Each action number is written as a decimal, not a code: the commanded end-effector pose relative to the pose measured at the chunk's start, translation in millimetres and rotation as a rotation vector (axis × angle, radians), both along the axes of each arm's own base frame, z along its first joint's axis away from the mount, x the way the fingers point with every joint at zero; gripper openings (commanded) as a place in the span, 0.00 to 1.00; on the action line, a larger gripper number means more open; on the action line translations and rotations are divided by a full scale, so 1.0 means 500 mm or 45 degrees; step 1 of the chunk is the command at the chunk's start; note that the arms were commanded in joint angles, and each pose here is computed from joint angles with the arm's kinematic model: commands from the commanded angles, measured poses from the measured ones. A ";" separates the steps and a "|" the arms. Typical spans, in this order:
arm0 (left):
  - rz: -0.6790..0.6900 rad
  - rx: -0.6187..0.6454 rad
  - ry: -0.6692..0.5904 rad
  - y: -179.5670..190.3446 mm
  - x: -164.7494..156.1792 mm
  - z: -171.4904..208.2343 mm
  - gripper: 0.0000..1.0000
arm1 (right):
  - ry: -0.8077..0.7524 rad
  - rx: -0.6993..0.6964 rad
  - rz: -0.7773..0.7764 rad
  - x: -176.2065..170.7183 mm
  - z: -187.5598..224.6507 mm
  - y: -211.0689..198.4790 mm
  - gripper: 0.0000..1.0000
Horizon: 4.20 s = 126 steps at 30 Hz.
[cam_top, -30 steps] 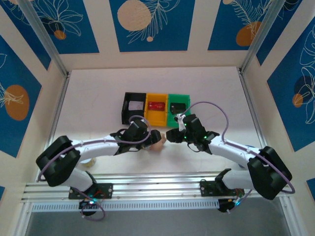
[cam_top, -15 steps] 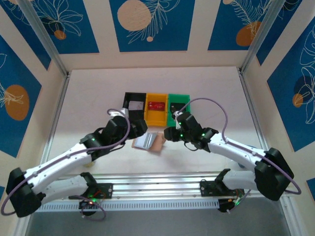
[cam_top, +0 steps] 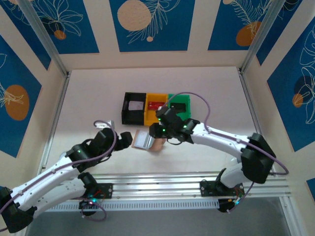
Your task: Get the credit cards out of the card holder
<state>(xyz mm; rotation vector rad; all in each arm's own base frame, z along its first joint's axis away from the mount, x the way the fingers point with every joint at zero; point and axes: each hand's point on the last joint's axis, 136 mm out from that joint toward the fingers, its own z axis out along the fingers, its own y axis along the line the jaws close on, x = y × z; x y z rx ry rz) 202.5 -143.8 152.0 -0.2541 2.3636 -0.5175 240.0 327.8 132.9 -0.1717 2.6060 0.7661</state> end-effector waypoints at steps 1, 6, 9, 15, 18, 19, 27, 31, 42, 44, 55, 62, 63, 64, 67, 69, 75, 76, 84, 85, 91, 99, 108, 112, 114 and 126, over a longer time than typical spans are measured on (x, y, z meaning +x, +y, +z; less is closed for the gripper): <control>0.032 0.040 0.036 0.021 -0.009 -0.023 0.90 | 0.059 -0.016 -0.007 -0.003 -0.020 0.028 0.21; 0.027 0.044 0.059 0.022 -0.015 -0.041 0.91 | 0.114 -0.095 -0.036 0.005 -0.083 0.024 0.16; 0.020 0.039 0.070 0.019 -0.017 -0.050 0.91 | 0.145 -0.146 -0.075 0.002 -0.120 -0.004 0.14; 0.013 0.026 0.083 0.013 -0.017 -0.064 0.92 | 0.220 -0.174 -0.114 -0.013 -0.180 -0.057 0.14; 0.007 0.010 0.093 0.006 -0.017 -0.071 0.92 | 0.252 -0.194 -0.120 -0.018 -0.211 -0.079 0.14; 0.005 0.005 0.096 0.003 -0.016 -0.073 0.91 | 0.262 -0.196 -0.125 -0.020 -0.221 -0.086 0.13; -0.014 -0.085 0.091 -0.036 0.001 -0.065 0.92 | 0.274 -0.196 -0.126 -0.011 -0.258 -0.111 0.13; -0.059 -0.188 0.072 -0.081 0.019 -0.054 0.85 | 0.263 -0.192 -0.126 0.000 -0.263 -0.119 0.13; -0.156 -0.086 0.139 -0.145 0.061 -0.090 0.77 | 0.212 -0.222 -0.030 0.004 -0.257 -0.134 0.10; -0.159 -0.056 0.147 -0.145 0.066 -0.098 0.73 | 0.217 -0.223 -0.015 0.003 -0.257 -0.135 0.10; -0.230 -0.058 0.210 -0.184 0.091 -0.138 0.60 | 0.246 -0.170 0.005 0.003 -0.260 -0.136 0.08; -0.254 -0.032 0.251 -0.196 0.101 -0.165 0.55 | 0.244 -0.137 0.027 0.005 -0.247 -0.132 0.08; -0.261 -0.025 0.258 -0.198 0.102 -0.170 0.54 | 0.241 -0.136 0.028 0.005 -0.245 -0.132 0.08; -0.264 -0.018 0.260 -0.198 0.104 -0.173 0.54 | 0.240 -0.136 0.029 0.005 -0.244 -0.132 0.08; -0.273 0.003 0.270 -0.196 0.110 -0.186 0.53 | 0.238 -0.131 0.031 0.007 -0.242 -0.132 0.08; -0.271 0.020 0.287 -0.190 0.113 -0.194 0.52 | 0.239 -0.128 0.034 0.007 -0.241 -0.132 0.08; -0.258 0.092 0.272 -0.167 0.117 -0.194 0.51 | 0.238 -0.123 0.032 0.010 -0.239 -0.133 0.08; -0.254 0.096 0.267 -0.164 0.117 -0.193 0.51 | 0.241 -0.123 0.033 0.009 -0.240 -0.133 0.08; -0.279 0.035 0.289 -0.184 0.116 -0.203 0.51 | 0.238 -0.115 0.037 0.011 -0.236 -0.130 0.08; -0.278 0.038 0.293 -0.184 0.116 -0.205 0.51 | 0.237 -0.113 0.037 0.011 -0.235 -0.130 0.08; -0.279 0.045 0.310 -0.185 0.116 -0.212 0.51 | 0.235 -0.106 0.040 0.010 -0.233 -0.129 0.07; -0.263 0.110 0.337 -0.171 0.114 -0.226 0.50 | 0.230 -0.101 0.041 0.011 -0.229 -0.129 0.07; -0.267 0.148 0.324 -0.164 0.116 -0.218 0.49 | 0.232 -0.100 0.040 0.011 -0.230 -0.129 0.07; -0.259 0.182 0.301 -0.152 0.118 -0.209 0.49 | 0.234 -0.100 0.039 0.012 -0.231 -0.130 0.07; -0.261 0.177 0.303 -0.153 0.117 -0.209 0.49 | 0.234 -0.097 0.040 0.012 -0.230 -0.129 0.07; -0.272 0.056 0.322 -0.183 0.114 -0.213 0.48 | 0.236 -0.095 0.042 0.011 -0.231 -0.129 0.06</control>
